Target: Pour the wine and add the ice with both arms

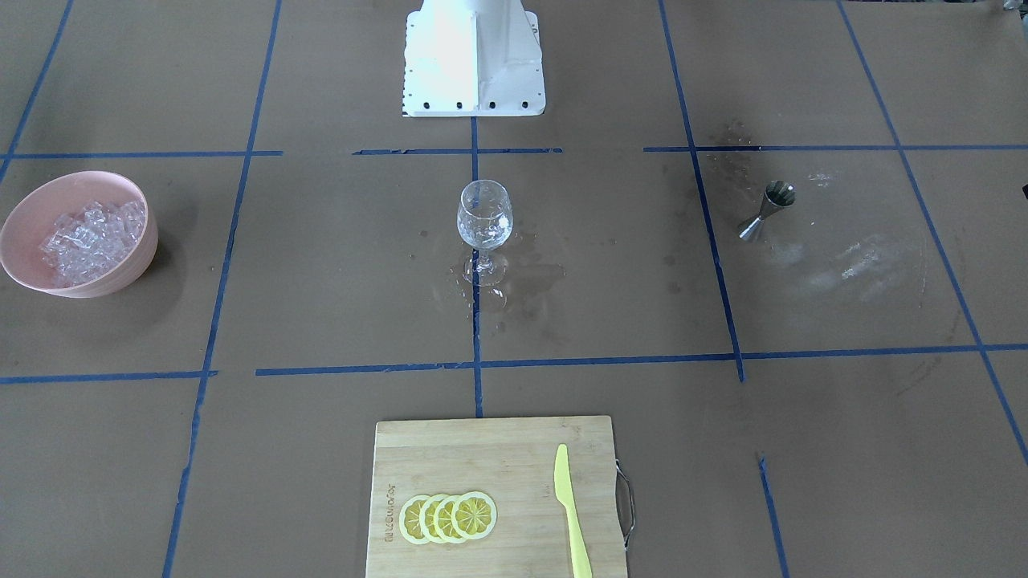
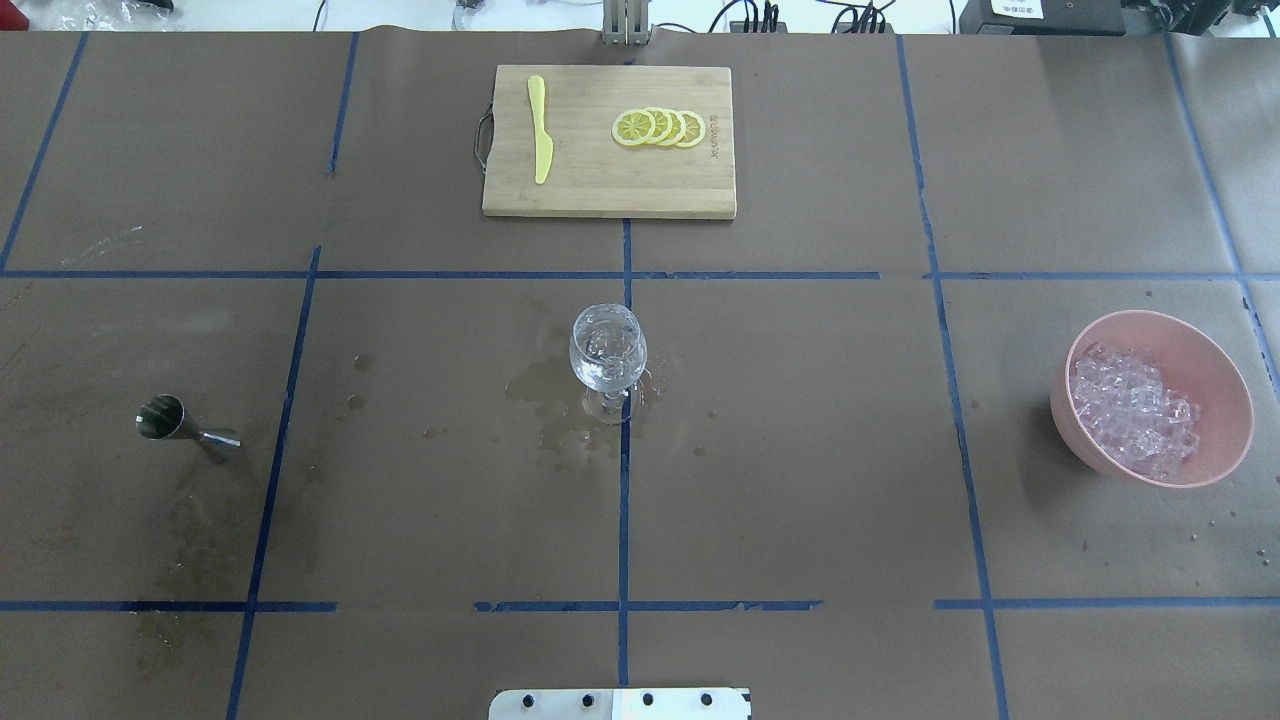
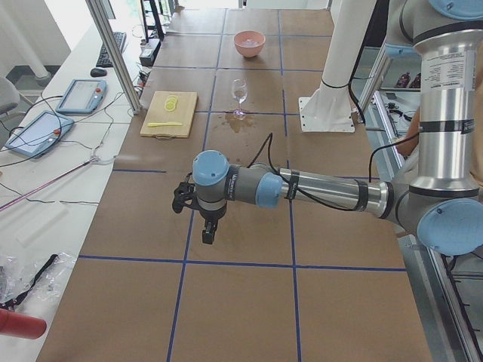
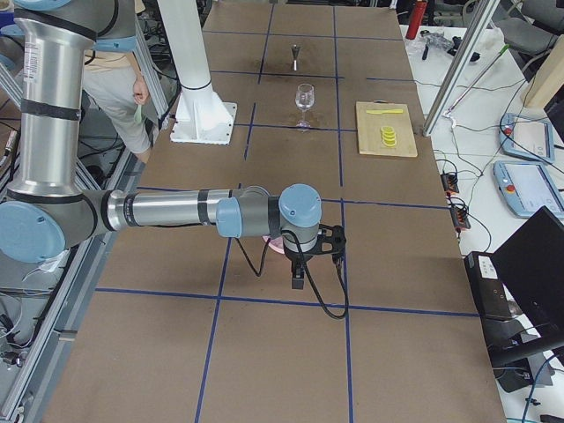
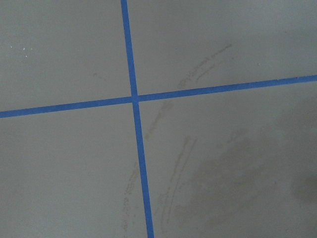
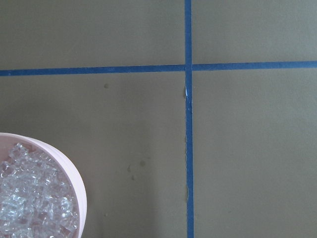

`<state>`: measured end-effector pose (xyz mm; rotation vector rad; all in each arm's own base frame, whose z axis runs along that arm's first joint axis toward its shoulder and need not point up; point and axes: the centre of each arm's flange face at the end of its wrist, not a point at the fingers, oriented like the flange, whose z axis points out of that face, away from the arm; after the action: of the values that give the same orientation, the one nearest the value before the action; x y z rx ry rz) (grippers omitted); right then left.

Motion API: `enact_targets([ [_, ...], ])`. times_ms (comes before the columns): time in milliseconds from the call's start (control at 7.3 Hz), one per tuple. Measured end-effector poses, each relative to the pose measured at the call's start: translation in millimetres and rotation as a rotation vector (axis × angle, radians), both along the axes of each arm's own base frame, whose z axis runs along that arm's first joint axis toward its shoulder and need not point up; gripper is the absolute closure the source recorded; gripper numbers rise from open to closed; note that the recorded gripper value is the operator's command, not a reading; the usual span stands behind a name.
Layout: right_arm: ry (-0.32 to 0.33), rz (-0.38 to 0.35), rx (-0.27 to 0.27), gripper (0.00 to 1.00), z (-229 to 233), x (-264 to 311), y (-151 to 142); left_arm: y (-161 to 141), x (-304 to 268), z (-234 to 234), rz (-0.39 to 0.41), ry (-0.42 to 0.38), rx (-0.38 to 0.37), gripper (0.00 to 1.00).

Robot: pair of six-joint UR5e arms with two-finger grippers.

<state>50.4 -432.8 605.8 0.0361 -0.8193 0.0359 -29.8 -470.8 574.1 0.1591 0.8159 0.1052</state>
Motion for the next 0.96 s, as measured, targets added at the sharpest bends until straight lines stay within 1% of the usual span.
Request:
enact_targets([
  [274, -0.001, 0.0, 0.007, 0.0, -3, 0, -3, -3, 0, -17, 0.0, 0.005, 0.079, 0.0],
  [685, -0.001, 0.001, 0.02, 0.0, -9, 0, -3, -6, 1, -24, 0.001, 0.016, 0.175, 0.0],
  [959, -0.003, 0.0, 0.045, 0.0, -12, 0, -4, -3, -2, -34, -0.017, 0.017, 0.303, 0.0],
])
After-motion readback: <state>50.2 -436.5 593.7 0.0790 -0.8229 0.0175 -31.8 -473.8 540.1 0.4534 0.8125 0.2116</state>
